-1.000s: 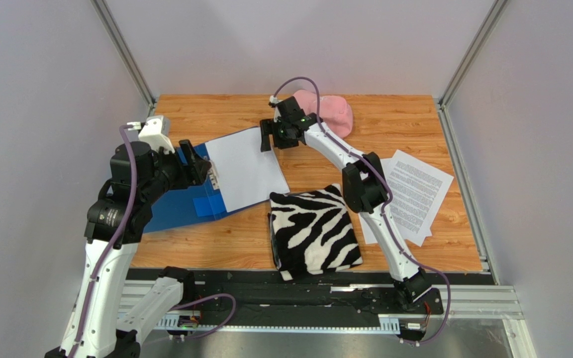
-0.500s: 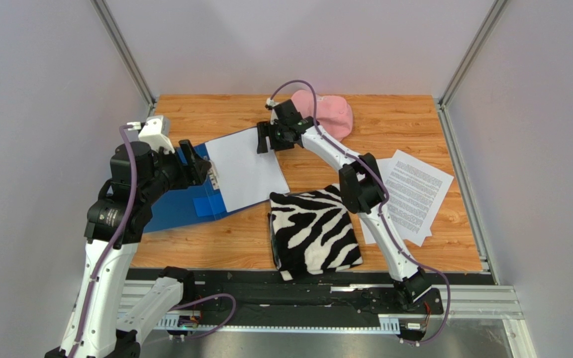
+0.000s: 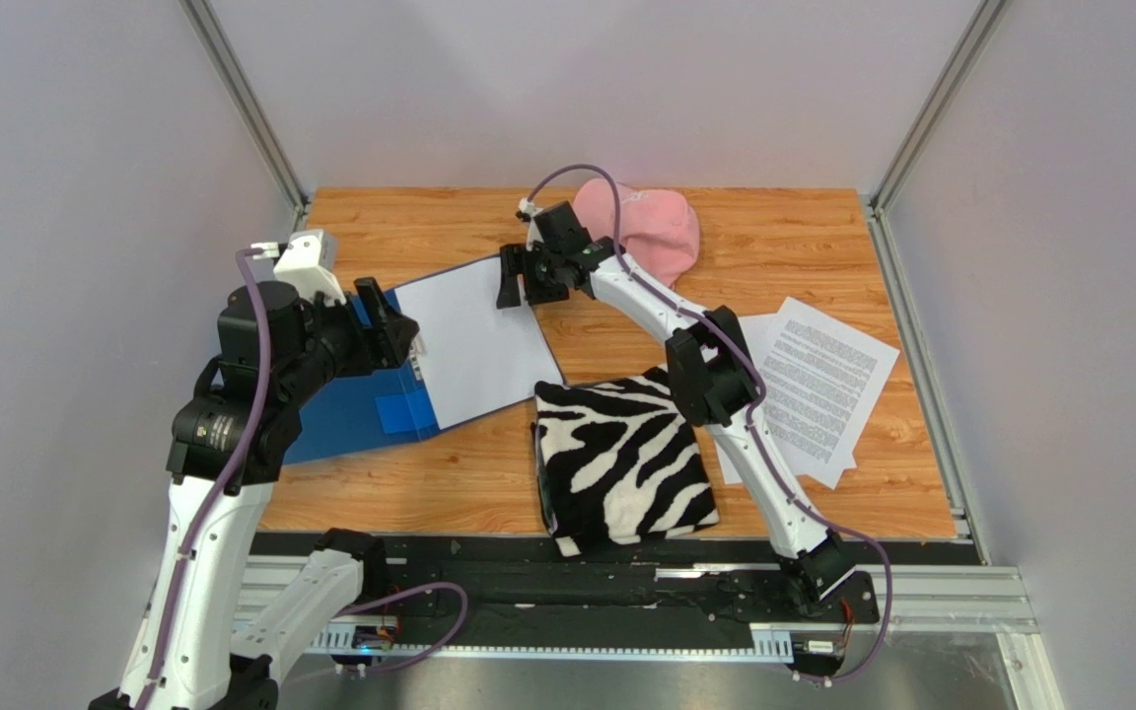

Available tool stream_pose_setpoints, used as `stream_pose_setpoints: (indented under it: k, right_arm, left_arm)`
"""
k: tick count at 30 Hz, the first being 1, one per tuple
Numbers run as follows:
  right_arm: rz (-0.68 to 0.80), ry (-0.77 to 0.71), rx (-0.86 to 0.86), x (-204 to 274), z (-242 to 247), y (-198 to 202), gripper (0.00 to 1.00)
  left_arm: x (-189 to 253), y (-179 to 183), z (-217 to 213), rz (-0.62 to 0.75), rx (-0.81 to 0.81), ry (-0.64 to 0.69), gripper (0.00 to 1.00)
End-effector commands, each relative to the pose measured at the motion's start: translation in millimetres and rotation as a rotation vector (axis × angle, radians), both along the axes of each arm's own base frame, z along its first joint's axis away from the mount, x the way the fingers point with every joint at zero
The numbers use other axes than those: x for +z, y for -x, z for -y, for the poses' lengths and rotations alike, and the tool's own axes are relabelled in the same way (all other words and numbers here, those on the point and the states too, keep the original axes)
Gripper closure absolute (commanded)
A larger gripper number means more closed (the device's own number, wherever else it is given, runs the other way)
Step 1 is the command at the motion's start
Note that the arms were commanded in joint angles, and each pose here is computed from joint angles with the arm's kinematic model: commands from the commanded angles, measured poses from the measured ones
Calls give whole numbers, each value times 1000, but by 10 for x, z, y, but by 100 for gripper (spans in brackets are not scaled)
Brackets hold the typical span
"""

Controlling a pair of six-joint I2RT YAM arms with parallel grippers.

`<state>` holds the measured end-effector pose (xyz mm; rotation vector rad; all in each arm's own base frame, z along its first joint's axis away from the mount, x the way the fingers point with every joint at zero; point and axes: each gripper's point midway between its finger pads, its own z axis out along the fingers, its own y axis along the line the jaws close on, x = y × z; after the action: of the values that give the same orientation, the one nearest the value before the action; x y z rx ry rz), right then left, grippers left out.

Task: Put the files into the folder
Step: Move the folder with some files to the center of the board.

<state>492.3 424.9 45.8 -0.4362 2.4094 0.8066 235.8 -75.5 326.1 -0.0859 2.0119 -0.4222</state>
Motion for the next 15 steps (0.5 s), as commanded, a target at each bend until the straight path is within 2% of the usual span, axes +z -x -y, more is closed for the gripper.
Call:
stream_pose_setpoints:
  k: [1, 11, 15]
  right_arm:
    - [3, -49, 4, 109, -171, 30, 29]
    - [38, -102, 6, 453, -219, 16, 29]
    - [99, -63, -17, 677, -98, -83, 27]
  left_arm:
    - [50, 29, 0, 18, -10, -5, 26]
    - [66, 40, 1, 24, -11, -3, 26]
    - [73, 39, 2, 19, -14, -8, 26]
